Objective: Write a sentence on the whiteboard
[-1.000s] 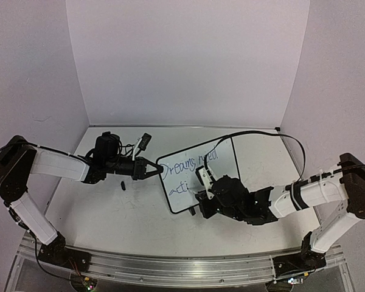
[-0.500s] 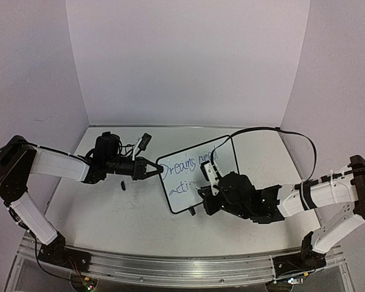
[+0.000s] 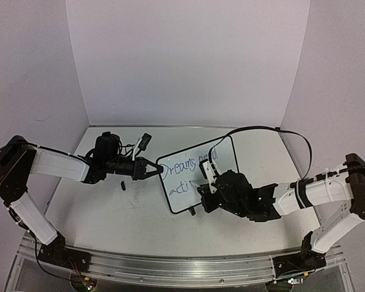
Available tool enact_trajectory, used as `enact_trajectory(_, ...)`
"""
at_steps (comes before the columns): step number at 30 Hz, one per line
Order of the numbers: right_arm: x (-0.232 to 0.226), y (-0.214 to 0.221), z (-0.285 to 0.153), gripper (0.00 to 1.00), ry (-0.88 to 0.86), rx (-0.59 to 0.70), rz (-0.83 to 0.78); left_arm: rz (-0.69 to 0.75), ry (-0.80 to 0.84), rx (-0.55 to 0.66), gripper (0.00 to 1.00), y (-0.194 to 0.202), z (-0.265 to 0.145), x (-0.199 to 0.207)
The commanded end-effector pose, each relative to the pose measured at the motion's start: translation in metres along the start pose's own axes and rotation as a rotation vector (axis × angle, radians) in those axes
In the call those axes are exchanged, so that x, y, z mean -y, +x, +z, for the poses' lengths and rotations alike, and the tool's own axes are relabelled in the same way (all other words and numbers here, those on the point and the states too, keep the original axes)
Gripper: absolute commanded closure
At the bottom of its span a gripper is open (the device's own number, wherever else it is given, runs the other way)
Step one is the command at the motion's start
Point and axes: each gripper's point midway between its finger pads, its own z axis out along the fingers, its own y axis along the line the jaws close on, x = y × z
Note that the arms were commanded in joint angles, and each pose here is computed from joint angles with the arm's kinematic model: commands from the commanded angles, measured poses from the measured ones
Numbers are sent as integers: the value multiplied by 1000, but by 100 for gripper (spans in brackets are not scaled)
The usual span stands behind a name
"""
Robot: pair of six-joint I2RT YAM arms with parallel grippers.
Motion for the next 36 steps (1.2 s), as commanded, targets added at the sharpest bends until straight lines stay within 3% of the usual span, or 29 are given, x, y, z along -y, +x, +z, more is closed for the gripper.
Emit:
enact_trajectory(1, -2, -20, 6, 100, 13, 48, 8, 35, -5, -7, 100, -4, -1, 2)
enact_trajectory(28, 4, 27, 4, 100, 3, -59, 7, 32, -8, -6, 100, -4, -1, 2)
enact_trajectory(36, 15, 18, 0, 100, 61, -24, 27, 30, -6, -9, 100, -4, 0, 1)
